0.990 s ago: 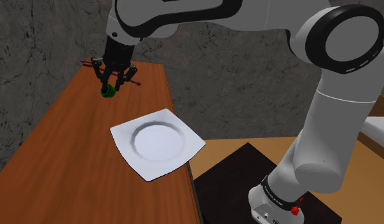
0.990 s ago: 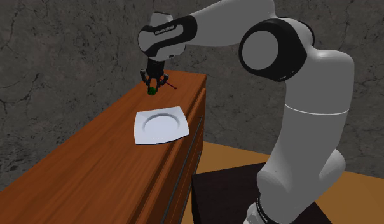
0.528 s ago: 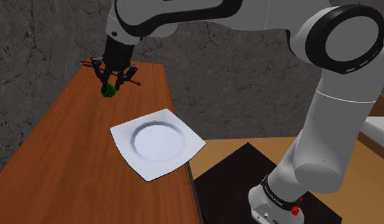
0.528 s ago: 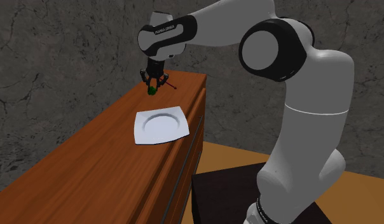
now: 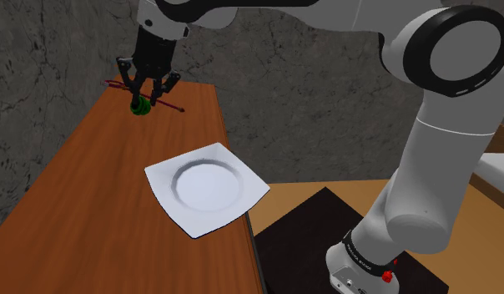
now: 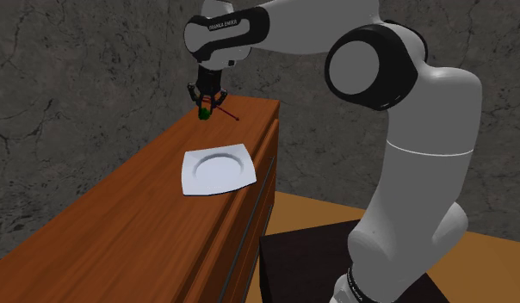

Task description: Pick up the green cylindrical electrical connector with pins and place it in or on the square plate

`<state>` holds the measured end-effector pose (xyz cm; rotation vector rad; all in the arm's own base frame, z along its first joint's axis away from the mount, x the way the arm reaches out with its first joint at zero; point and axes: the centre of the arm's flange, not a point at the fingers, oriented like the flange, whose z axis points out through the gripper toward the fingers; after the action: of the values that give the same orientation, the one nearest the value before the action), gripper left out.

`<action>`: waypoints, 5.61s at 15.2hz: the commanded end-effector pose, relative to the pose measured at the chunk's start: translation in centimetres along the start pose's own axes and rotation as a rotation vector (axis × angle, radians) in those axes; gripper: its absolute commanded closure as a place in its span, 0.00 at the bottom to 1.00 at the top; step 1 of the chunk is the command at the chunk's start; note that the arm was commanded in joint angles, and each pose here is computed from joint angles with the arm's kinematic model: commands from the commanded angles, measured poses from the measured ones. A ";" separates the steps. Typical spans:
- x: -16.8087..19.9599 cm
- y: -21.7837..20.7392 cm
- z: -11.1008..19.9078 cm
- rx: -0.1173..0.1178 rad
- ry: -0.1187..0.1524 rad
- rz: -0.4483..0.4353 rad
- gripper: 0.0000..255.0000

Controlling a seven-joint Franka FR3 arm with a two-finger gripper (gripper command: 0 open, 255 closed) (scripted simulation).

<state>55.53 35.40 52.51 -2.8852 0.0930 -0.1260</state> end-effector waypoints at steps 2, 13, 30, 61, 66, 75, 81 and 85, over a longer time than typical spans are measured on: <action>0.0 -0.5 -1.5 0.000 0.000 0.000 1.00; -3.5 -0.9 -6.0 0.000 0.000 0.000 1.00; -25.3 2.4 -10.1 0.000 0.000 0.000 1.00; -19.9 0.6 3.4 -0.161 -0.123 -0.273 1.00; -19.9 0.5 3.0 -0.161 -0.123 -0.273 1.00; -19.5 -0.7 -1.6 -0.161 -0.123 -0.273 1.00; -19.2 -1.5 -4.7 -0.161 -0.123 -0.273 1.00; -23.0 -0.4 -5.5 -0.161 -0.123 -0.273 1.00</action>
<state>33.39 36.24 56.15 -3.0428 -0.3294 0.0100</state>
